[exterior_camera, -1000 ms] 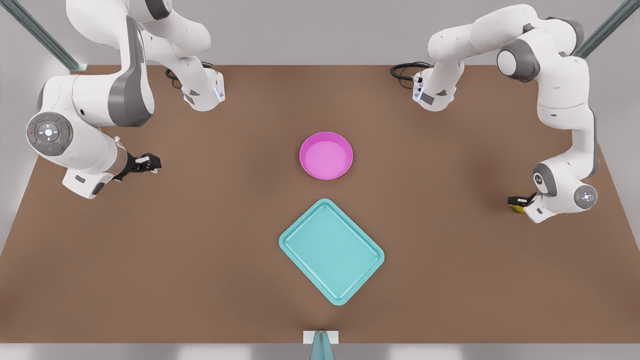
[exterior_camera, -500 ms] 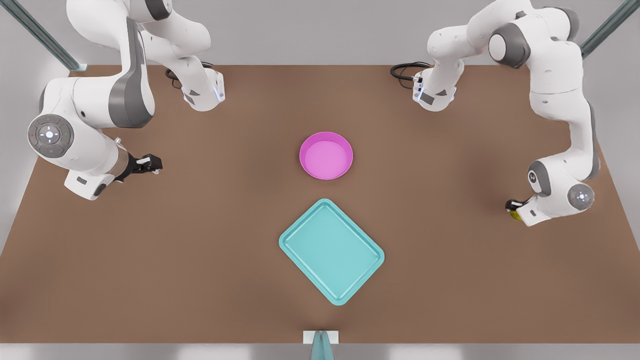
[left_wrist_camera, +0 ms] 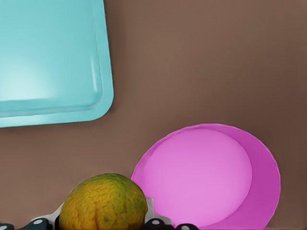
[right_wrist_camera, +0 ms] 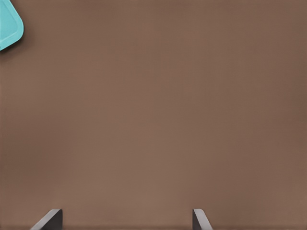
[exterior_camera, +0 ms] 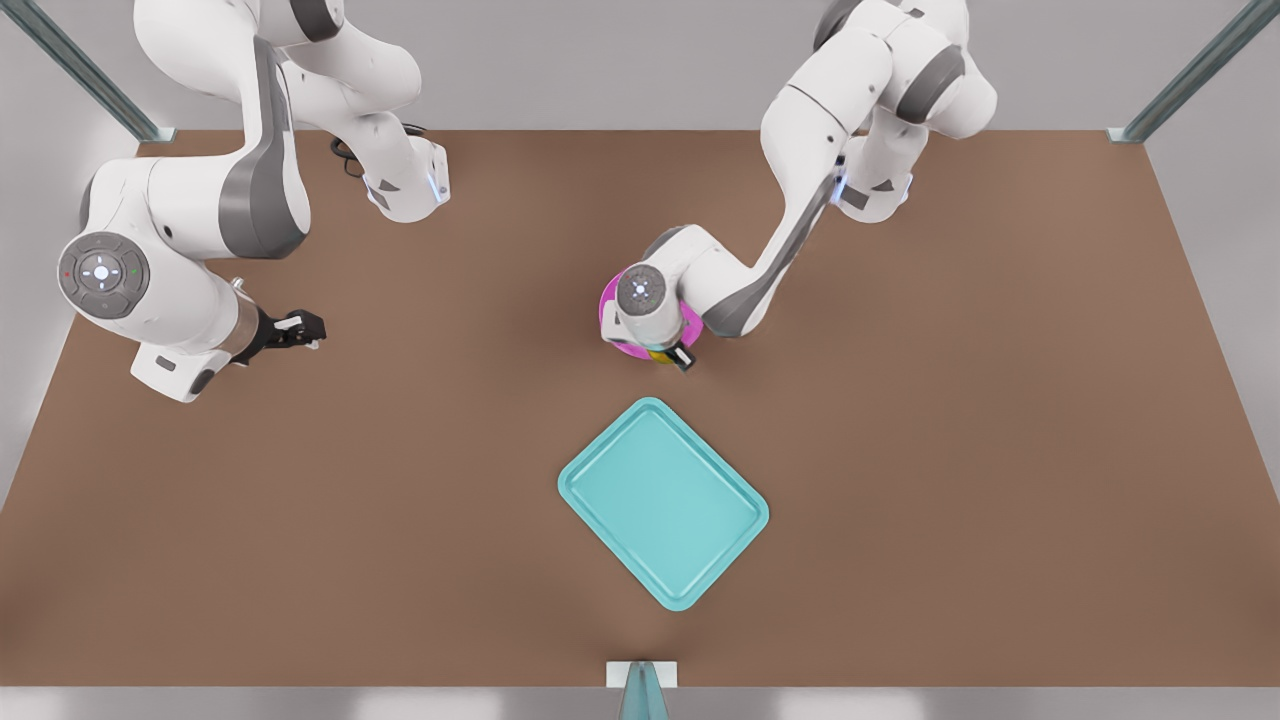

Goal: Place the orange on the plate with the left arm and the plate on the tray with the right arm

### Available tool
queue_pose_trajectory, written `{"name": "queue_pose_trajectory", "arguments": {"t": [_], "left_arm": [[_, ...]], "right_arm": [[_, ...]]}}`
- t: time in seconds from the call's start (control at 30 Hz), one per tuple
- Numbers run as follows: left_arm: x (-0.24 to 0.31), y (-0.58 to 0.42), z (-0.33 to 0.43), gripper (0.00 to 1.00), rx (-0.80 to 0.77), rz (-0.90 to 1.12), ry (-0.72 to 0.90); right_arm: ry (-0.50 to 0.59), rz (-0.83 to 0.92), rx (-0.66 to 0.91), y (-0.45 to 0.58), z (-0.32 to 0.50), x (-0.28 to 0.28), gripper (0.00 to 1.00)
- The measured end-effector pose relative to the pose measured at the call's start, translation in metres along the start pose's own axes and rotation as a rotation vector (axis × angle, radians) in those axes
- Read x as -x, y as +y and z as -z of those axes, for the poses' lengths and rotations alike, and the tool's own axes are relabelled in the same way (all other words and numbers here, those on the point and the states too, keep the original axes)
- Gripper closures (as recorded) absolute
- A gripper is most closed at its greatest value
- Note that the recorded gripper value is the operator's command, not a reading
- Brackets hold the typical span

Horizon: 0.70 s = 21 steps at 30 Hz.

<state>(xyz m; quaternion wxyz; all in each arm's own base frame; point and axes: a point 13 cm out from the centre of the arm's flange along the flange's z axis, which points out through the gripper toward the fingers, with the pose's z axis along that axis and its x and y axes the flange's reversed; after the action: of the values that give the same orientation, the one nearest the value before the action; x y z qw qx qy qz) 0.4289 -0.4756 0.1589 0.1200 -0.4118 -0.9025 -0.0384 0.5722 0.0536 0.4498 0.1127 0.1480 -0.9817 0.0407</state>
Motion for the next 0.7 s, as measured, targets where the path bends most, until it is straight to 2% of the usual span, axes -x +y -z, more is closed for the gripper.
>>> {"name": "queue_pose_trajectory", "arguments": {"t": [0.17,0.2,0.23,0.37,0.4,0.47,0.57,0.63,0.7], "left_arm": [[-0.013,-0.054,-0.031,0.37,-0.036,0.113,0.099],[-0.012,-0.061,-0.035,0.33,-0.041,0.136,0.109],[-0.013,-0.064,-0.039,0.00,-0.045,0.160,0.121],[-0.020,-0.068,-0.050,0.00,-0.051,0.250,0.161],[-0.024,-0.057,-0.032,0.00,-0.048,0.284,0.153],[-0.045,0.027,0.079,0.00,-0.048,0.451,0.053],[-0.139,0.225,0.246,0.00,-0.048,0.808,-0.102],[-0.219,0.306,0.291,0.00,-0.037,0.968,-0.113],[-0.262,0.321,0.304,0.00,-0.125,0.952,-0.102]], "right_arm": [[0.004,0.000,0.001,0.000,-0.002,0.001,0.00],[0.005,0.000,0.001,0.000,-0.003,0.001,0.00],[0.005,0.001,0.001,0.000,-0.003,0.001,0.00],[0.005,0.001,0.000,0.000,-0.003,0.002,0.00],[0.007,0.002,0.001,0.000,-0.004,0.002,0.00],[0.084,0.013,0.034,0.010,-0.043,0.002,0.00],[0.220,0.099,0.164,0.095,-0.151,0.010,0.00],[0.256,0.154,0.234,0.169,-0.215,0.009,0.00],[0.262,0.184,0.288,0.238,-0.277,-0.013,0.00]]}}
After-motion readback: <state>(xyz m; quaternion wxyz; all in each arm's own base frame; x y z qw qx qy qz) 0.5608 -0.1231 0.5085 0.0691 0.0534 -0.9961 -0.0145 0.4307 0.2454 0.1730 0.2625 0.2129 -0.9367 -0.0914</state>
